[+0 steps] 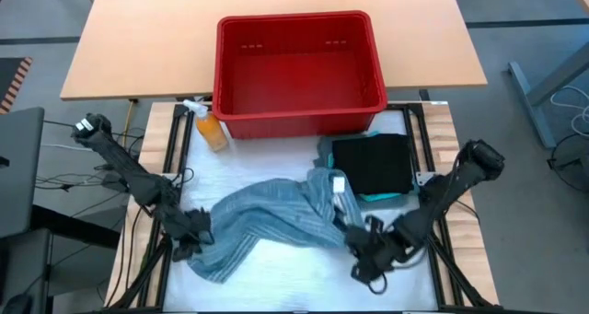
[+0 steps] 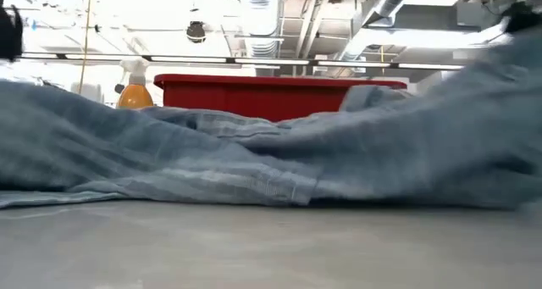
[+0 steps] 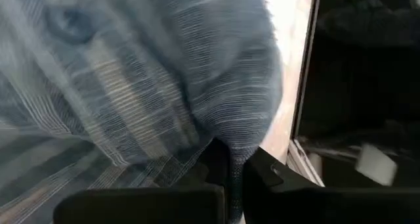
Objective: Fold Laundry from Bin
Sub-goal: Fold the blue patterned polo
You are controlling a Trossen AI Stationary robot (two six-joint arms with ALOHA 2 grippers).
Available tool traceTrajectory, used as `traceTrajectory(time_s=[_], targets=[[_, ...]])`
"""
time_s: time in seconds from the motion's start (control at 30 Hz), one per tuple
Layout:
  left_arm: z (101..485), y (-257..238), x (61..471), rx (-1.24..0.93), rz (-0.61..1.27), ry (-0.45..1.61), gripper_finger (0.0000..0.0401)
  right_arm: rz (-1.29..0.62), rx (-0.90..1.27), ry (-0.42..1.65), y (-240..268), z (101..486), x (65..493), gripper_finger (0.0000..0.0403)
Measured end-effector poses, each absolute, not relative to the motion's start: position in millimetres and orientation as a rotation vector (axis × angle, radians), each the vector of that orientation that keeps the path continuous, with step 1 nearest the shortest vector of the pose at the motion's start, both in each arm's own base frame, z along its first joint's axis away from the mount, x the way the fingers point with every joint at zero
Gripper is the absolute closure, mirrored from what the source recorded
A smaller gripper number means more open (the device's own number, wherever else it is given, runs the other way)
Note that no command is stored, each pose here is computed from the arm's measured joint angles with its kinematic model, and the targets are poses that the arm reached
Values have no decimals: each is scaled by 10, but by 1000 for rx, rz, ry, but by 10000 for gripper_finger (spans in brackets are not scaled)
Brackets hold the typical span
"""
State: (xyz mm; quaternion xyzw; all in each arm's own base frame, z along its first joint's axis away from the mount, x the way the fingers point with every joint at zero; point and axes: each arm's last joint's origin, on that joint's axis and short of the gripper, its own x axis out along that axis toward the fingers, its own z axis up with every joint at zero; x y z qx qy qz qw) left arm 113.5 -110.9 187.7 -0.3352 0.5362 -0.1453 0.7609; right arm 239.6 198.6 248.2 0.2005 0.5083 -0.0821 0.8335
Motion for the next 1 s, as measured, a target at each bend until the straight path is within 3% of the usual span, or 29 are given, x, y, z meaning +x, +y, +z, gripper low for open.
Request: traceTrajectory(time_s=[0.2, 0.4, 0.53, 0.8, 0.9, 1.0], targets=[[1423, -1206, 1193, -825, -330, 1257, 399, -104, 601, 1034, 2231, 2030, 2140, 384], [1278, -1248, 1208, -848, -290, 1381, 387, -157, 602, 1046, 2194, 1857, 2034, 374], [1264, -1353, 1216, -891, -361, 1413, 386, -194, 591, 990, 2132, 1851, 2095, 348], [1182, -1450, 1252, -920, -372, 1432, 394, 4, 369, 842, 2103, 2476, 2347, 291], [1154, -1466, 1272, -918, -365, 1421, 390, -52, 238, 743, 1958, 2652, 2473, 273], [1155, -1489, 1300, -909, -396, 1382, 379, -181, 245, 750, 1608, 2715, 2681, 256]])
